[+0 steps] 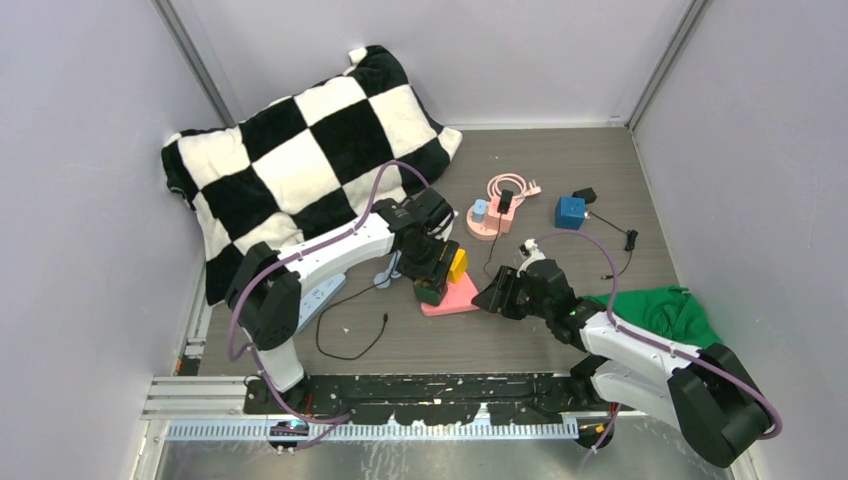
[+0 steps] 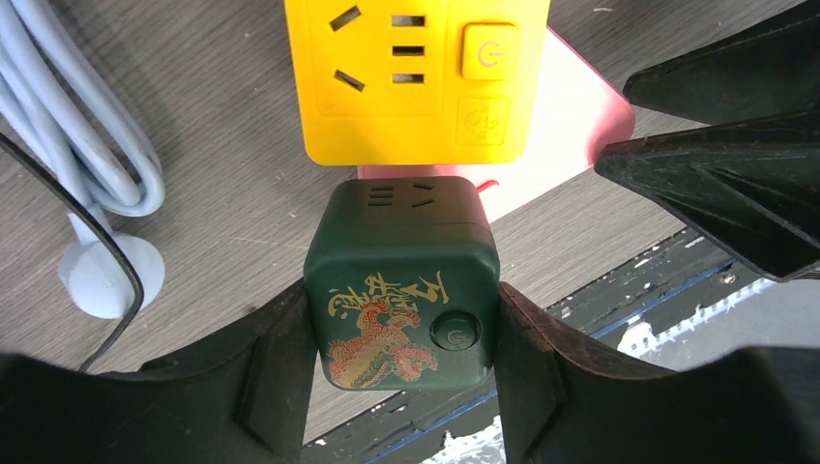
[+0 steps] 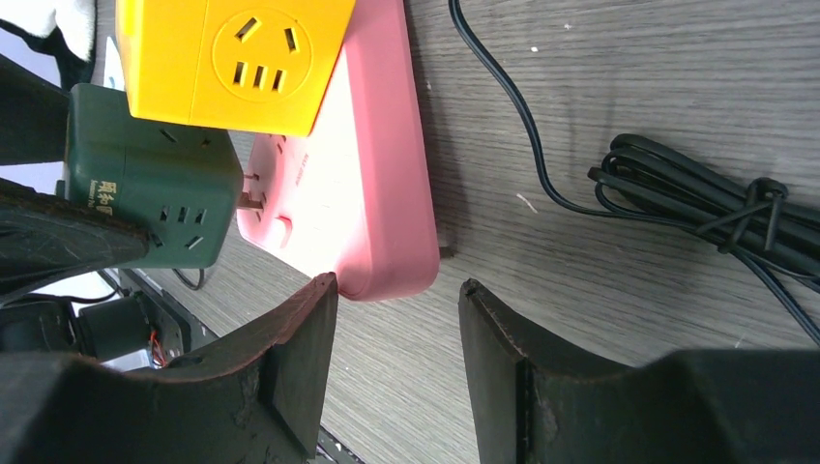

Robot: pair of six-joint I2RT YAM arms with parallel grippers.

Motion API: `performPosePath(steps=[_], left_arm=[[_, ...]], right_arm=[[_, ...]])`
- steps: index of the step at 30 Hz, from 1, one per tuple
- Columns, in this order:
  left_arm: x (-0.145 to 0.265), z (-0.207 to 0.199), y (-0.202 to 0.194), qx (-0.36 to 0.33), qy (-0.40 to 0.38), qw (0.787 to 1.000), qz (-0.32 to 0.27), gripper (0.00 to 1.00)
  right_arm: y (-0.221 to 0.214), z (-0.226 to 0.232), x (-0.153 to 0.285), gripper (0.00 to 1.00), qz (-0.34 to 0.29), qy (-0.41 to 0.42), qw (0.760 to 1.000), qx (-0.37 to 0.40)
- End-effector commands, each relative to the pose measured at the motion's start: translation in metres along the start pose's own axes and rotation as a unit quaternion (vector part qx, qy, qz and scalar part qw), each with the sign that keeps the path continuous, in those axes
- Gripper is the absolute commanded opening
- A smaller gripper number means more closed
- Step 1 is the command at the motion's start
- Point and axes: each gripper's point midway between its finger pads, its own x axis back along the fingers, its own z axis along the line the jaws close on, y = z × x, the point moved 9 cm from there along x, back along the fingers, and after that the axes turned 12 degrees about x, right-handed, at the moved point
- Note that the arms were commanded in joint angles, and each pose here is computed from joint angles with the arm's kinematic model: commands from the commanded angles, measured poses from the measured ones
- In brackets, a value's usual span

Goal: Insert the plug
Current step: Insert the plug into the socket.

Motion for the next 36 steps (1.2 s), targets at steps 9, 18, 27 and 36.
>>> performPosePath(steps=[9,18,27,36], left_arm=[[-0.007,0.002,-0.005,-0.007,-0.01,1.0,0.005,0.0],[-0.023,0.005,-0.01,0.007,0.001,1.0,0.0,0.0],[-0.038,0.006,-0.032,0.02,0.012,0.999,-0.031,0.0],[-0.064,0.007,-0.043,0.026,0.021,0.999,-0.016,0.0]], right_arm=[[0.004,0.004,-0.002,0.55,-0.015,0.018,1.0,0.007],[0.005,0.004,-0.003,0.54,-0.016,0.015,1.0,0.004],[0.021,0.024,0.01,0.58,-0.021,0.037,0.999,-0.031],[0.033,0.026,0.023,0.62,-0.058,0.007,0.998,-0.022]])
